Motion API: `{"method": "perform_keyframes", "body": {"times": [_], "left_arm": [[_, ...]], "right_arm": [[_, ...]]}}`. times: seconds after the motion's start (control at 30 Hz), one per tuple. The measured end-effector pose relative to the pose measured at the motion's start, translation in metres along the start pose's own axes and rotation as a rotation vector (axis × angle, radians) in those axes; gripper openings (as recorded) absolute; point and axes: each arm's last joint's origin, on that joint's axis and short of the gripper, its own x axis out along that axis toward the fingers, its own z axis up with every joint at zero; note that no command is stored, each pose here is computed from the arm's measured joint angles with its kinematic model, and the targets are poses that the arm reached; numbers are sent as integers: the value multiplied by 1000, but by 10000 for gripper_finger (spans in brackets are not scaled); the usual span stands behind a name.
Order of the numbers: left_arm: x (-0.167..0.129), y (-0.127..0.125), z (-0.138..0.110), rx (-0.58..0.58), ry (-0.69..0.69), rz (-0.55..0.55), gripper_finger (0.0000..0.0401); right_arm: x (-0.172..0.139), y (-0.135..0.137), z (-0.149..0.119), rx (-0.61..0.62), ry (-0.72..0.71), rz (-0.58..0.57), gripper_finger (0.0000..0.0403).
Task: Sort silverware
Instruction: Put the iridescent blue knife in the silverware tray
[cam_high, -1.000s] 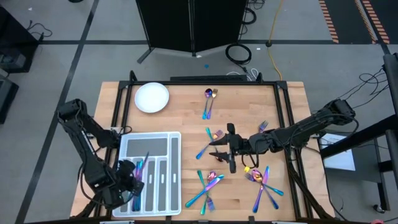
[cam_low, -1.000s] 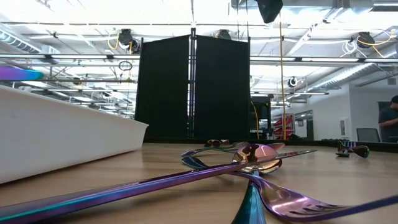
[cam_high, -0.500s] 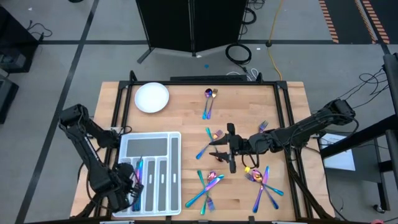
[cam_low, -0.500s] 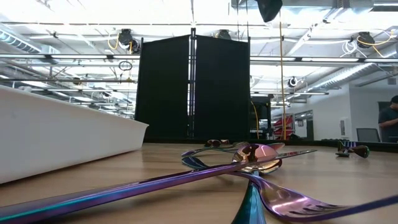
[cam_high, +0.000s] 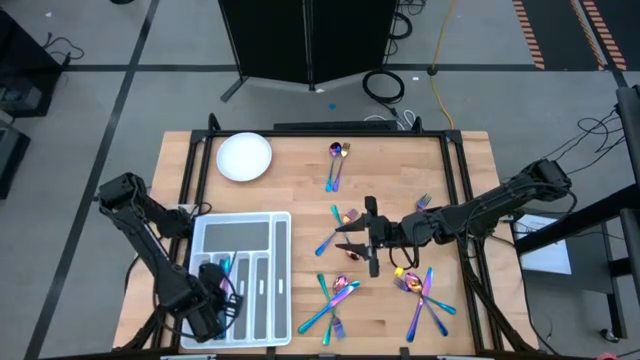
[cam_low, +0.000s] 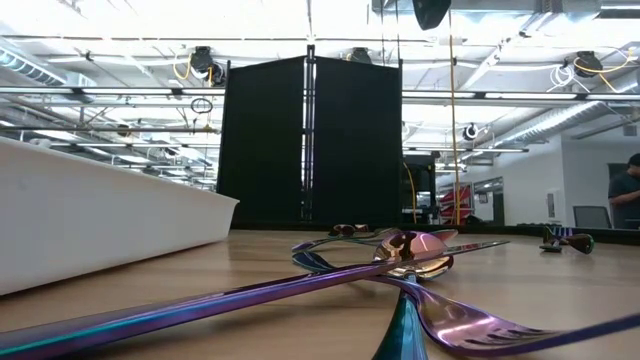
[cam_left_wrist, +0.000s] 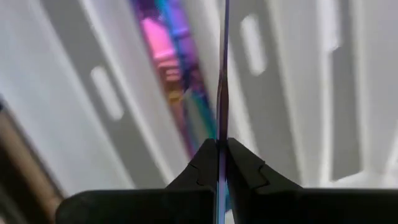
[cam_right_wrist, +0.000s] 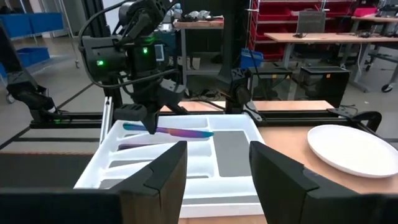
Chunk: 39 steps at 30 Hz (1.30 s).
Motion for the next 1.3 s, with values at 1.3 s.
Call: {"method": "perform_keyframes", "body": {"times": [1.3], "left_arm": [[23, -19, -2, -67, 14, 161, 19]], "right_arm": [[0, 0, 4, -21, -37, 3, 162]]}}
